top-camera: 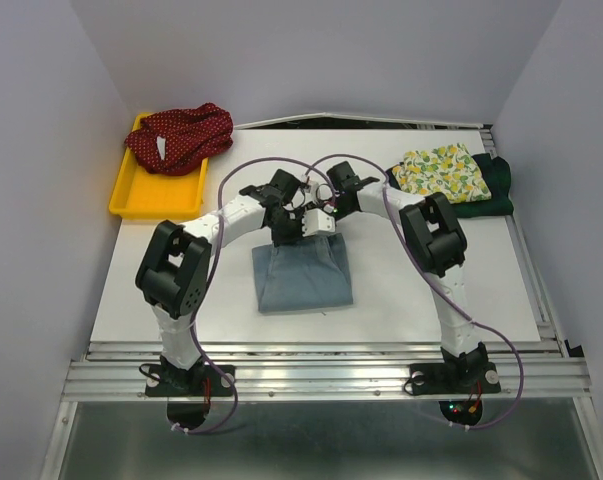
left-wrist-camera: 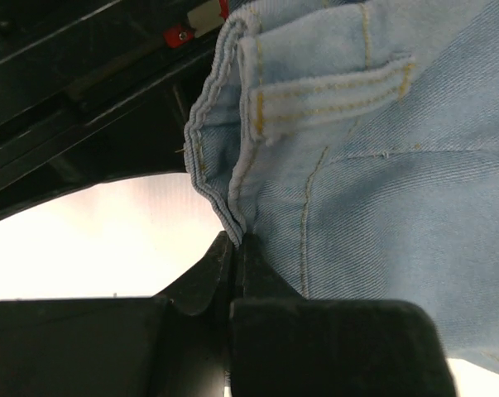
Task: Fold and stack the skirts
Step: Fold the skirt, then neatly place the folded skirt to the corner
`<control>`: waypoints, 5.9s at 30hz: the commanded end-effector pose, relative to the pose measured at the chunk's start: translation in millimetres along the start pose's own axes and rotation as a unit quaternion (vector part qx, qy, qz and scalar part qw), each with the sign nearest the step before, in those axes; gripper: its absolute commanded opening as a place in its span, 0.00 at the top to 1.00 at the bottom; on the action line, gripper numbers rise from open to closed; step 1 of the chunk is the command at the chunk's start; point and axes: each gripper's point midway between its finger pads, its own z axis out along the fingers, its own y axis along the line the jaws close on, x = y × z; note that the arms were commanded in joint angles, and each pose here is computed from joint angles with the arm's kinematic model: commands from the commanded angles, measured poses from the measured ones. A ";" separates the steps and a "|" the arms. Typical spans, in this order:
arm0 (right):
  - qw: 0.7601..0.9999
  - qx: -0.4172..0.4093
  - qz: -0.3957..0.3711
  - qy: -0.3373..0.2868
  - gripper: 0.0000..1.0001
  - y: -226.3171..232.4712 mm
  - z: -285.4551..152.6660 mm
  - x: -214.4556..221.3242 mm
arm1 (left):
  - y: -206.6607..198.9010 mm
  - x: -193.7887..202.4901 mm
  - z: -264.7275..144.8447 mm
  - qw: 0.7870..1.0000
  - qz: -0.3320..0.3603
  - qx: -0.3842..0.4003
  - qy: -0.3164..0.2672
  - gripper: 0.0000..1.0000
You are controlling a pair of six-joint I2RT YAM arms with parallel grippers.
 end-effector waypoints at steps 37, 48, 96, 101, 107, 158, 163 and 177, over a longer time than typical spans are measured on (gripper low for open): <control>0.979 0.121 0.078 -0.144 0.50 48.4 -177.6 -71.5 | 107.0 -44.9 -109.9 0.959 -0.191 -0.139 -0.155 0.51; 0.982 -0.053 0.115 -0.141 0.44 130.8 -127.7 -30.5 | -9.3 -48.9 -101.5 0.897 -0.365 0.053 -0.244 0.53; 0.968 -0.008 0.249 -0.022 0.48 34.3 -19.2 81.2 | -64.2 80.5 9.8 0.777 -0.590 0.170 -0.138 0.57; 0.974 0.017 0.226 -0.028 0.51 32.4 -34.4 78.0 | -53.3 77.8 -1.3 0.795 -0.563 0.166 -0.157 0.57; 0.986 0.011 0.133 -0.098 0.42 93.4 -87.0 12.4 | -28.7 27.6 -66.8 0.894 -0.401 0.069 -0.187 0.55; 0.917 0.029 0.370 -0.148 0.00 11.9 -80.5 74.2 | -64.7 -60.6 -1.1 0.985 -0.023 -0.153 -0.073 1.00; 0.919 -0.001 0.364 -0.150 0.00 17.6 -66.2 63.0 | -70.9 -69.0 -8.1 0.987 -0.013 -0.129 -0.099 1.00; 0.896 0.027 0.395 -0.202 0.00 -11.5 -41.7 42.3 | -56.9 -76.1 -8.0 0.984 -0.049 -0.125 -0.116 1.00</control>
